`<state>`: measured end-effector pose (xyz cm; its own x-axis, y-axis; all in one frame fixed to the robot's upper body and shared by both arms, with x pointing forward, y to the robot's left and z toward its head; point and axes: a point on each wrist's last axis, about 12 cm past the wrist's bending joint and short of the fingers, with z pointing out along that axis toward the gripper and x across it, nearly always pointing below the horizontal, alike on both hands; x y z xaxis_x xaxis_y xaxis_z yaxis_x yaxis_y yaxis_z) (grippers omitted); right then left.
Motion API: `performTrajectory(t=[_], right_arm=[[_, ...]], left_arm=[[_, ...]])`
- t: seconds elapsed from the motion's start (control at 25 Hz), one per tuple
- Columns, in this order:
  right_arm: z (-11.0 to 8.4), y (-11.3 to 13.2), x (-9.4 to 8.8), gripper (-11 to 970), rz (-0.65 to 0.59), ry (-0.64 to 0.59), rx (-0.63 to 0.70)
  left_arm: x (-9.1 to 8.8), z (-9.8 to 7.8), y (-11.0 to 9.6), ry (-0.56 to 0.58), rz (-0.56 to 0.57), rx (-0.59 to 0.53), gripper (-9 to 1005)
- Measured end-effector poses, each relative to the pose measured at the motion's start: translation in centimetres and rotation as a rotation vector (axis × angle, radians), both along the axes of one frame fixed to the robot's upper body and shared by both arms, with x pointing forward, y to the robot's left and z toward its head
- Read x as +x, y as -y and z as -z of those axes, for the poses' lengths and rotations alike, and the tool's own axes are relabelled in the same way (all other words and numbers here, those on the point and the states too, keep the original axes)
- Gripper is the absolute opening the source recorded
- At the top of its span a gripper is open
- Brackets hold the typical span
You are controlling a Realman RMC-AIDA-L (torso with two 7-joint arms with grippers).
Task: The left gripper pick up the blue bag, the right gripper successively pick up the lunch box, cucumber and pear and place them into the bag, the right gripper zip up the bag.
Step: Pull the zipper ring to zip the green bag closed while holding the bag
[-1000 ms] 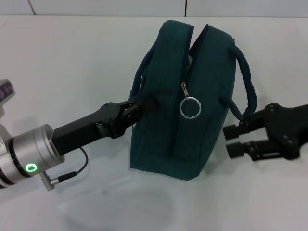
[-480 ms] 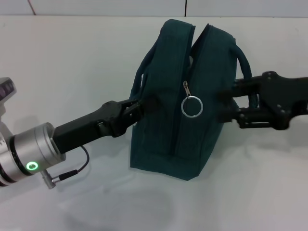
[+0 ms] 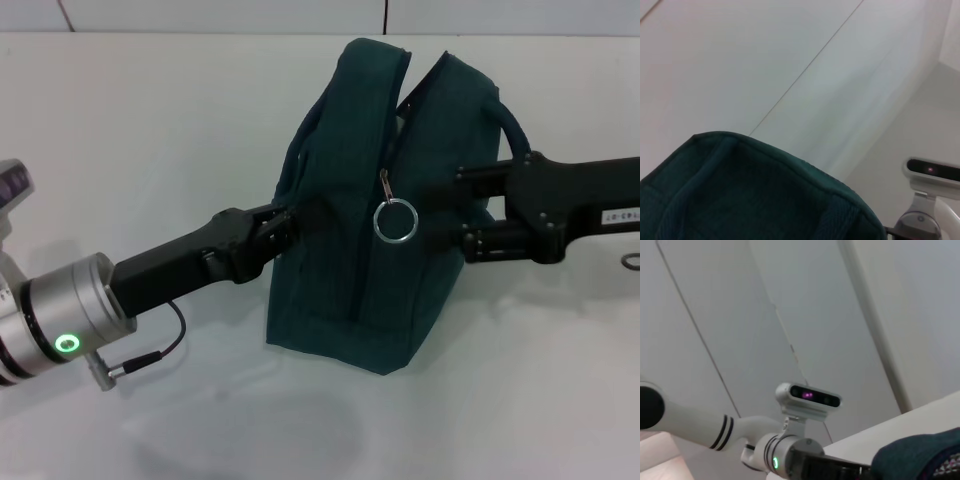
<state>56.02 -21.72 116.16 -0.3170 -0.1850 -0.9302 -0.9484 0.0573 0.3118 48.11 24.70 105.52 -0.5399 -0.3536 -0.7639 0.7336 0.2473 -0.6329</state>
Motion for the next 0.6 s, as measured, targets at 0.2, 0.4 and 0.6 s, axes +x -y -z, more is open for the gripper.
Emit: performTrajectory(t=[0.2, 0.4, 0.6], right_arm=[[0.3, -0.5, 0.4, 575, 0.008, -0.017, -0.004], [0.8, -1.3, 0.6, 573, 0.003, -0.021, -0.043], [1.2, -1.7, 0.6, 570, 0.001, -0.023, -0.068]], left_arm=[[0.2, -0.1, 0.1, 0.004, 0.003, 0.0, 47], [0.2, -0.2, 0.2, 0.006, 0.008, 0.001, 47], [0.3, -0.2, 0.2, 0.006, 0.007, 0.0, 47]])
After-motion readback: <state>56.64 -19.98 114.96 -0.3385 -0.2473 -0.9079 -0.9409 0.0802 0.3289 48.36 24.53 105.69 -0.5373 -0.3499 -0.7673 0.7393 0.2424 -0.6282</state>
